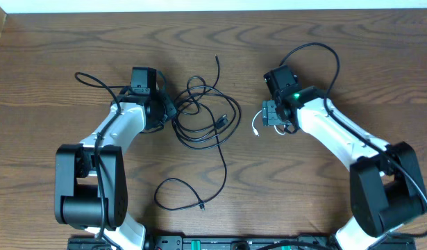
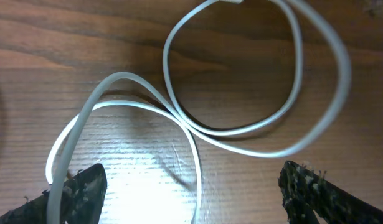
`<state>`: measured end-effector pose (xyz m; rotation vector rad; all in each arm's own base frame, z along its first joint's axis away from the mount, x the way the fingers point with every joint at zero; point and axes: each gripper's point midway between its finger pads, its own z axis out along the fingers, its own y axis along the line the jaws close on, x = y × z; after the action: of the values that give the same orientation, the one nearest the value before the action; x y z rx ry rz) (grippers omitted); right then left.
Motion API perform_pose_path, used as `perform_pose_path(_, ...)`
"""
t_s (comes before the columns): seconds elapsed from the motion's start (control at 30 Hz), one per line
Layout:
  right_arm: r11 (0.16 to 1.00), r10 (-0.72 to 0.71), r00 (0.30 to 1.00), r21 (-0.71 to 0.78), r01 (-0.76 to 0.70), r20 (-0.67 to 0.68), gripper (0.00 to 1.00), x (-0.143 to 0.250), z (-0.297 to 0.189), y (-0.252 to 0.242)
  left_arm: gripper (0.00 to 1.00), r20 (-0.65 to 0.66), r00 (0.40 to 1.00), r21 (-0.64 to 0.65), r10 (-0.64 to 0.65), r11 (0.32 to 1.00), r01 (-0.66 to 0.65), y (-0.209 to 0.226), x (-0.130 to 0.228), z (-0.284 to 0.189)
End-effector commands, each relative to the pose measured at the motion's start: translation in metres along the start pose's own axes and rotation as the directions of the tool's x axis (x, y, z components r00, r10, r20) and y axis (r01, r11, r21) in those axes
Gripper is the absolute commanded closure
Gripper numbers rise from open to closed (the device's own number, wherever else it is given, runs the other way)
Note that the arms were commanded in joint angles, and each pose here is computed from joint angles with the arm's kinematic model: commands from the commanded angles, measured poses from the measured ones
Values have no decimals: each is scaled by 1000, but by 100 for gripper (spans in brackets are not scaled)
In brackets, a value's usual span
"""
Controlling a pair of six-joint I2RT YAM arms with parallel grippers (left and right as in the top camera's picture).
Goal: Untangle cables
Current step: 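Carry the white cable far right and drop it at the table edge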
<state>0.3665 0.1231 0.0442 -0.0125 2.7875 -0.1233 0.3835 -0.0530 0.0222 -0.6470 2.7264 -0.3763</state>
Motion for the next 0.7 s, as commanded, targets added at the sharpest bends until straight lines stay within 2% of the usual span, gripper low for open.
perform_pose_path(0.0,996,-81,996,34,82,-30,15,5,17,-4,67,-4,1000,-12,6,1000,-6,2,2,2)
perform_pose_path(0.03,995,-84,995,43,87,-56,14,10,30,-6,67,-4,1000,-12,6,1000,-6,2,2,2)
perform_pose_path(0.17,997,-60,991,39,65,-121,24,21,53,-13,67,-4,1000,-12,6,1000,-6,2,2,2)
perform_pose_path(0.3,999,-28,982,18,32,-187,41,33,69,-20,67,-4,1000,-12,6,1000,-6,2,2,2)
perform_pose_path(0.33,1000,-19,980,20,23,-200,48,35,72,-24,67,-4,1000,-12,6,1000,-6,2,2,2)
perform_pose_path(0.37,1000,-9,978,26,15,-209,61,36,75,-28,67,-4,1000,-12,6,1000,-6,2,2,2)
perform_pose_path(0.47,999,30,972,47,-19,-234,88,39,77,-45,67,-4,1000,-12,6,1000,-6,2,2,2)
perform_pose_path(0.5,998,45,970,53,-33,-238,92,39,78,-50,67,-4,1000,-12,6,1000,-6,2,2,2)
perform_pose_path(0.67,984,168,951,102,-146,-261,98,39,82,-96,67,-4,1000,-12,6,1000,-6,2,2,2)
